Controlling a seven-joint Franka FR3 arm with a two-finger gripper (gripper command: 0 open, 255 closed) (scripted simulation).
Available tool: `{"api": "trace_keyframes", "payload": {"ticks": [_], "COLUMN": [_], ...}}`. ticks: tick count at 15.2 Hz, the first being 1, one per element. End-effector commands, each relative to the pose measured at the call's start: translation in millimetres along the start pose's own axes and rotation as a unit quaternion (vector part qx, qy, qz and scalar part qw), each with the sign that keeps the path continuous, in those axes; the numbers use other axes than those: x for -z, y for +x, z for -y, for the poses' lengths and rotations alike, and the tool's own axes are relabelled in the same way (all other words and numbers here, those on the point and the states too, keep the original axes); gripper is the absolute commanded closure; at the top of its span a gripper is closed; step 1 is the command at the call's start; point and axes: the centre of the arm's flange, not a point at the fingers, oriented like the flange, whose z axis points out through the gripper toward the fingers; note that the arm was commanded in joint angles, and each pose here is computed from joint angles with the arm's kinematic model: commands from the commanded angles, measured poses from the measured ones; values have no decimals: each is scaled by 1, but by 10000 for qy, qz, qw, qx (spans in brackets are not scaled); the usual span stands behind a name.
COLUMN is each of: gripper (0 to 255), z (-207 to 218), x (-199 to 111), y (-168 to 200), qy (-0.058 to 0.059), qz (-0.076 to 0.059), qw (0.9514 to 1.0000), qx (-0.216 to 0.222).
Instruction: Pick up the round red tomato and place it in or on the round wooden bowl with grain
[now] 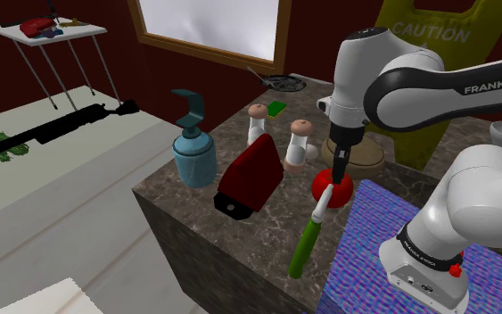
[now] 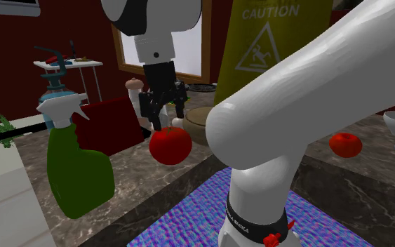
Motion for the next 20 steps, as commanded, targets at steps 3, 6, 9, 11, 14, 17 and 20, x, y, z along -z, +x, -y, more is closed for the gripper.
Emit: {"api": "trace_keyframes", "payload": {"ticks": [3, 6, 9, 11, 14, 17, 20], "gripper": [0, 255, 255, 255, 255, 255, 255], "z": [0, 0, 0, 0, 0, -1, -1], "x": [0, 0, 0, 0, 5, 21, 36], "y": [0, 0, 0, 0, -1, -3, -5], "qy": [0, 0, 0, 0, 0, 0, 0], "qz": [0, 0, 0, 0, 0, 0, 0], "qw": [10000, 10000, 10000, 10000, 10000, 10000, 10000], "qx": [0, 0, 0, 0, 0, 0, 0]}}
